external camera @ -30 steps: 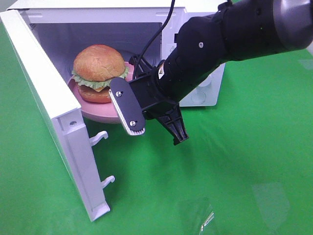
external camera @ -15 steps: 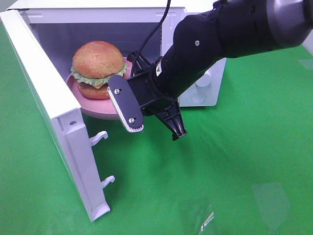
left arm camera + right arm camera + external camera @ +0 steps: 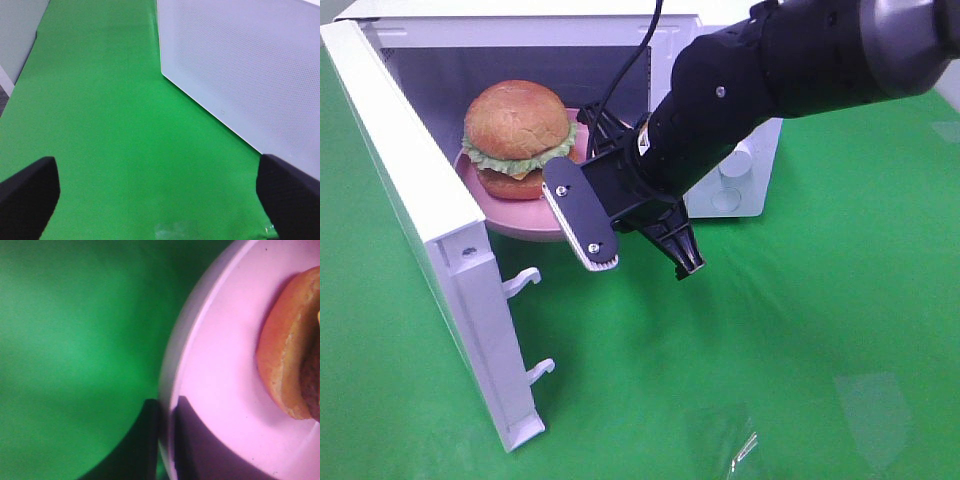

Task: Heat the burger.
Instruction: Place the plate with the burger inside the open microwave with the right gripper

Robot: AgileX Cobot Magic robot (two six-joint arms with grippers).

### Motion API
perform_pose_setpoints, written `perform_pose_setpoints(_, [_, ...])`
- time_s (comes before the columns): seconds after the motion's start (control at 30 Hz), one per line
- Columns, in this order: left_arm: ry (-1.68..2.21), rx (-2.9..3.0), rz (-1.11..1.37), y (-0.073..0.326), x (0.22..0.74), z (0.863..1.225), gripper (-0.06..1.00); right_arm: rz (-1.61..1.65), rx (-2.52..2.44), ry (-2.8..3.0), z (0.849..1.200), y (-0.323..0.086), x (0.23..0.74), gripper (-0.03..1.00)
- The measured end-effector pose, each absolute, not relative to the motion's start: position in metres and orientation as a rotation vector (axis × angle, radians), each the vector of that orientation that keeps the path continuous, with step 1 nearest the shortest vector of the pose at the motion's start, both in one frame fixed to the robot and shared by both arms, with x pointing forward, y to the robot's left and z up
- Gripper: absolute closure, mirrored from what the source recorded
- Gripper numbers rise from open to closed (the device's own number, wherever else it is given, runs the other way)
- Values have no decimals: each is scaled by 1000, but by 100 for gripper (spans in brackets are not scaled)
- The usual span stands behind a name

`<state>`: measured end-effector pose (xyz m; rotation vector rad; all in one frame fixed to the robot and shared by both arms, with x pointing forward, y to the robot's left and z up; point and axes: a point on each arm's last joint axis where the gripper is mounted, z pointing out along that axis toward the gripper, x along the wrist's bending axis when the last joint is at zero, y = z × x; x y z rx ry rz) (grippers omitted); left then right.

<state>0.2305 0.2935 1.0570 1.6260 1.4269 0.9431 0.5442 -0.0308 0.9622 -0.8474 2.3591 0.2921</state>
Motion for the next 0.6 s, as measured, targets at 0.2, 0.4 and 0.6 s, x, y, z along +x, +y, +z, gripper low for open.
perform_pose_setpoints(0.2, [1427, 1626, 943, 293, 231, 1057, -5, 303, -819, 2363, 958, -22, 555, 92])
perform_pose_setpoints(0.4, [1427, 1626, 943, 293, 231, 1057, -5, 307, -801, 2363, 958, -17, 561, 92])
perform_pose_setpoints(0.6, [1427, 1626, 943, 293, 231, 1057, -5, 312, -754, 2377, 961, -7, 574, 92])
